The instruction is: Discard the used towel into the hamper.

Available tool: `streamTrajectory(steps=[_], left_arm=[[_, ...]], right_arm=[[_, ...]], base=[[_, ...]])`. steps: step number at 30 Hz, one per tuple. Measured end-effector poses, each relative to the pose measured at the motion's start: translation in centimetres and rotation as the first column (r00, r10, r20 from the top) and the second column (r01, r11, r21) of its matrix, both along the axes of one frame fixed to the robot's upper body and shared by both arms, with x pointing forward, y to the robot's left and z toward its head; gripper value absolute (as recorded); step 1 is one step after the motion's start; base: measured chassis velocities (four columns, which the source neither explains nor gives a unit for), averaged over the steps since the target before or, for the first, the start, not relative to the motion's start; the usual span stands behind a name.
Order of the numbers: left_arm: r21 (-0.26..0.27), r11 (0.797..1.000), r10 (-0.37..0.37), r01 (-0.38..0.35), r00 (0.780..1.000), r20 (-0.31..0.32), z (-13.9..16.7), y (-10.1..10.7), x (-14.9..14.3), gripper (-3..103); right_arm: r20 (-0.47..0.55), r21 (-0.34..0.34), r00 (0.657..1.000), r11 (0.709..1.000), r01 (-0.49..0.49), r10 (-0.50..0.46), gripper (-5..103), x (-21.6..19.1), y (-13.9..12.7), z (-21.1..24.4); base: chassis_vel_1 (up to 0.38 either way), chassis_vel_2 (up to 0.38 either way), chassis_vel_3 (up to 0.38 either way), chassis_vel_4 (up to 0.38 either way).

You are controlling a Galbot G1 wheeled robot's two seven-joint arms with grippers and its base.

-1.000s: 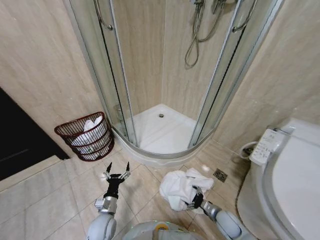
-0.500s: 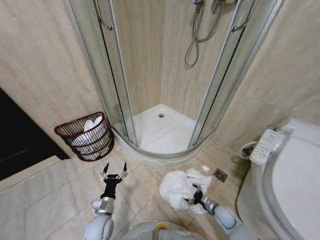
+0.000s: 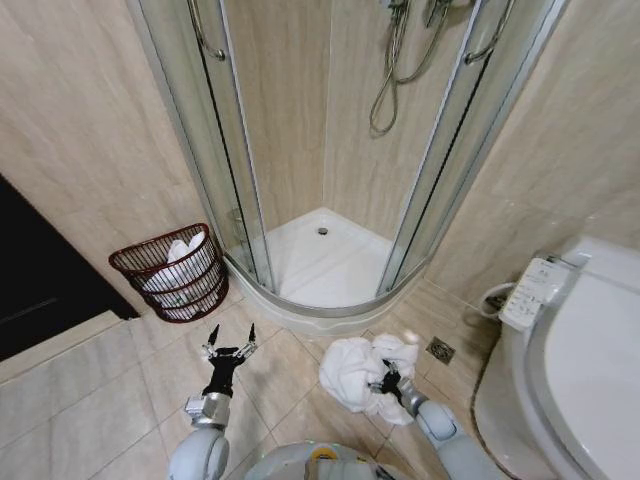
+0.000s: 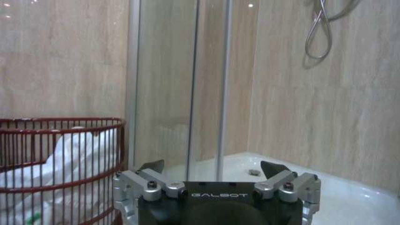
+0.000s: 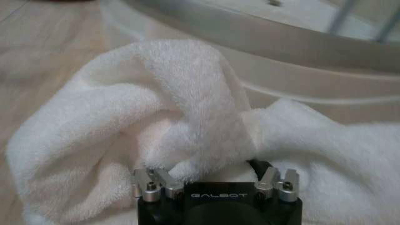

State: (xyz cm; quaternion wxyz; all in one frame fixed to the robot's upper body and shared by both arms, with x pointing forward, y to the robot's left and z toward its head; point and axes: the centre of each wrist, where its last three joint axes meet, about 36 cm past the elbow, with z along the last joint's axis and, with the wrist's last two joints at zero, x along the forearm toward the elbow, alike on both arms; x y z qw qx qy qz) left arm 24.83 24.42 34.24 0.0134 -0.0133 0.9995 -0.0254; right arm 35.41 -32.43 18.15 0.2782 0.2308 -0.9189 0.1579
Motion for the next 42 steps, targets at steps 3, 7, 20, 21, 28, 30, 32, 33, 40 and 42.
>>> streamTrajectory(steps=[3, 7, 20, 21, 28, 30, 32, 33, 40, 42], left_arm=[[-0.002, 1.0, -0.006, 0.006, 1.0, 0.016, -0.2, -0.2, 0.6, 100], [0.011, 1.0, 0.001, -0.002, 0.999, 0.051, -1.5, 0.0, 1.2, 100], [0.05, 0.995, 0.082, -0.085, 0.995, 0.064, -4.8, -0.1, 1.6, 100], [0.048, 0.994, 0.092, -0.095, 0.994, 0.066, -4.9, -0.4, 1.5, 100], [0.037, 0.994, 0.103, -0.106, 0.992, 0.073, -4.5, -1.5, 1.5, 100], [0.032, 0.994, 0.102, -0.105, 0.992, 0.073, -4.3, -1.6, 1.9, 100], [0.037, 0.994, 0.098, -0.101, 0.993, 0.072, -4.3, -1.4, 2.0, 100], [0.04, 0.994, 0.096, -0.099, 0.993, 0.072, -4.4, -1.2, 2.1, 100], [0.036, 0.993, 0.107, -0.111, 0.991, 0.083, -3.7, 0.4, 2.4, 100], [0.023, 0.993, 0.11, -0.113, 0.99, 0.087, -2.9, 0.7, 2.7, 100]], right_arm=[[0.0, 0.038, 0.998, 0.998, 0.057, -0.057, 74, 0.4, -0.9, 0.3], [-0.005, 0.065, 0.99, 0.988, 0.142, -0.142, 62, 1.7, -2.2, 1.7], [0.018, 0.103, 0.982, 0.978, 0.183, -0.186, 27, 3.4, -2.2, 3.7], [0.02, 0.106, 0.983, 0.978, 0.18, -0.183, 23, 3.4, -2.0, 3.8], [0.029, 0.126, 0.983, 0.976, 0.178, -0.183, 10, 3.2, -2.1, 4.1], [0.038, 0.141, 0.981, 0.972, 0.186, -0.193, 8, 3.2, -2.4, 4.2], [0.045, 0.151, 0.979, 0.97, 0.19, -0.199, 8, 3.2, -2.5, 4.4], [0.047, 0.155, 0.978, 0.969, 0.191, -0.201, 8, 3.1, -2.5, 4.4], [0.059, 0.183, 0.974, 0.961, 0.206, -0.22, 8, 2.5, -2.4, 4.7], [0.078, 0.198, 0.968, 0.955, 0.219, -0.238, 8, 2.3, -2.0, 4.8]], base=[[0.0, 0.0, 0.0, 0.0], [0.0, 0.0, 0.0, 0.0], [0.0, 0.0, 0.0, 0.0], [0.0, 0.0, 0.0, 0.0], [0.0, 0.0, 0.0, 0.0], [0.0, 0.0, 0.0, 0.0], [0.0, 0.0, 0.0, 0.0], [0.0, 0.0, 0.0, 0.0], [0.0, 0.0, 0.0, 0.0], [0.0, 0.0, 0.0, 0.0]])
